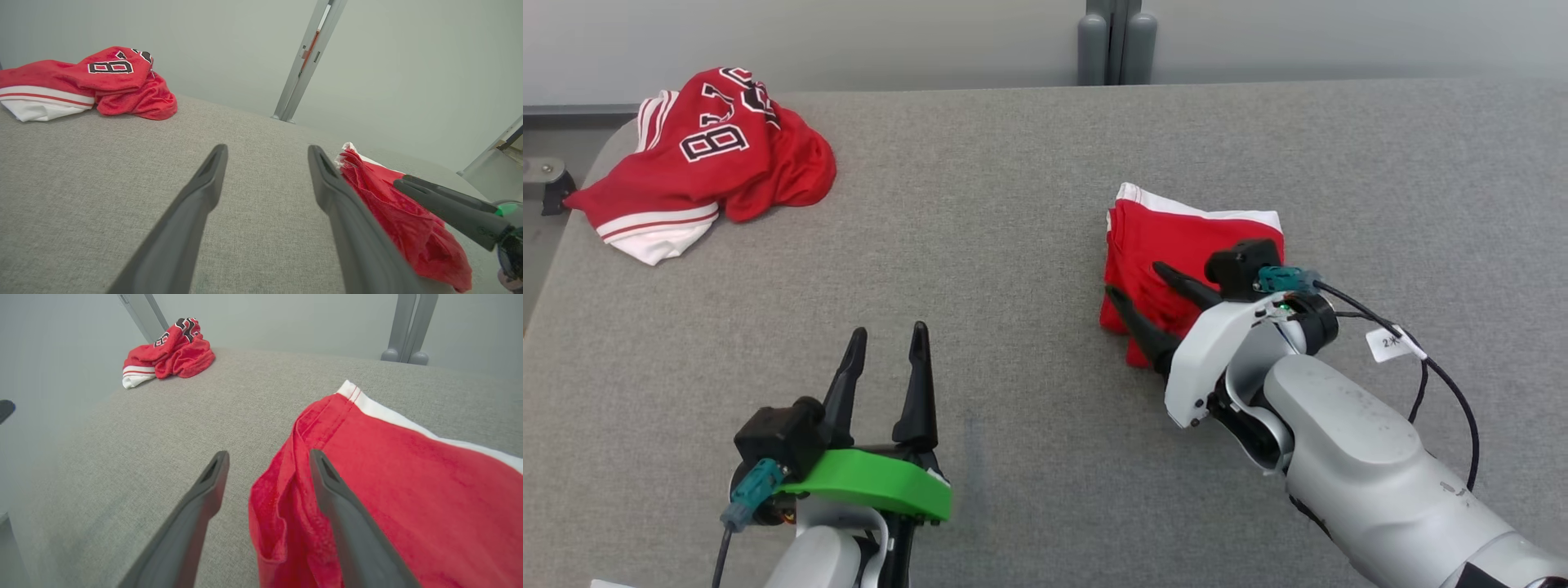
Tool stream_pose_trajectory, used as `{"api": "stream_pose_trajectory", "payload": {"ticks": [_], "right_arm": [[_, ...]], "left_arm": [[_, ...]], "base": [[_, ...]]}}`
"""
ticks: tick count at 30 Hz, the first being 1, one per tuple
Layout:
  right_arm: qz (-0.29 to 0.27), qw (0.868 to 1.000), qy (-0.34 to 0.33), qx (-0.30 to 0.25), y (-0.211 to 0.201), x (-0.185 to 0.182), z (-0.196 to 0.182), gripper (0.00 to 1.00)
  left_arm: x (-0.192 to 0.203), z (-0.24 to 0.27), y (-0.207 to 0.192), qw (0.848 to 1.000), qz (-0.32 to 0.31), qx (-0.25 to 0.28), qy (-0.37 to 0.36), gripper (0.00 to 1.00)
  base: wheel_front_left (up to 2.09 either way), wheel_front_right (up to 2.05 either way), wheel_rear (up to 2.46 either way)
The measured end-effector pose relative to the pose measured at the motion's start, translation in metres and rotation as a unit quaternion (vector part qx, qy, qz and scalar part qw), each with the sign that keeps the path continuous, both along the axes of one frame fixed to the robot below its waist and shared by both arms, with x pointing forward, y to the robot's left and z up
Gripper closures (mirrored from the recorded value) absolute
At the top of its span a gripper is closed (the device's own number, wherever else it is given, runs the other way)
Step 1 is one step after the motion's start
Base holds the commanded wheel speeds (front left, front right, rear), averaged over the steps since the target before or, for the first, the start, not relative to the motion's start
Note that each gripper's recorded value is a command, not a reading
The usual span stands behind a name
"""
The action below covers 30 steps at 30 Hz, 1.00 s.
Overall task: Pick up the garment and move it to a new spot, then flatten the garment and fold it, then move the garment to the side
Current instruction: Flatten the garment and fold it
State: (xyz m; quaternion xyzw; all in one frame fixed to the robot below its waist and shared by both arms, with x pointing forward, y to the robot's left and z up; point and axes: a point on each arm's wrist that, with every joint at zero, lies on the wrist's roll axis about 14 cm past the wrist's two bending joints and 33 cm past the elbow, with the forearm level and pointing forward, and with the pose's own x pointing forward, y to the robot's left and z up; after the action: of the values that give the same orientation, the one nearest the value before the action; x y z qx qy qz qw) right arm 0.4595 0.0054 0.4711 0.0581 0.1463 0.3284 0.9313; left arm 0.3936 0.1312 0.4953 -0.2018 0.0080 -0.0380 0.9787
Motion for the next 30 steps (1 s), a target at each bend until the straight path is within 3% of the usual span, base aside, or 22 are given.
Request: {"api": "stream_pose_trajectory", "payload": {"ticks": [7, 15, 30], "right_arm": [[-0.054, 0.996, -0.067, 0.034, -0.043, 0.009, 0.029, 0.00], [-0.128, 0.988, -0.082, 0.030, -0.098, 0.010, 0.028, 0.00], [-0.225, 0.962, -0.146, 0.060, -0.139, -0.024, 0.051, 0.00]], "left_arm": [[-0.005, -0.004, -0.023, 0.999, -0.034, -0.005, 0.005, 0.00], [-0.011, -0.009, -0.038, 0.998, -0.054, -0.008, 0.013, 0.00], [-0.003, 0.018, -0.028, 0.999, -0.036, 0.013, -0.034, 0.00]], "base": [[0.00, 0.00, 0.00], [0.00, 0.00, 0.00], [0.00, 0.00, 0.00]]}}
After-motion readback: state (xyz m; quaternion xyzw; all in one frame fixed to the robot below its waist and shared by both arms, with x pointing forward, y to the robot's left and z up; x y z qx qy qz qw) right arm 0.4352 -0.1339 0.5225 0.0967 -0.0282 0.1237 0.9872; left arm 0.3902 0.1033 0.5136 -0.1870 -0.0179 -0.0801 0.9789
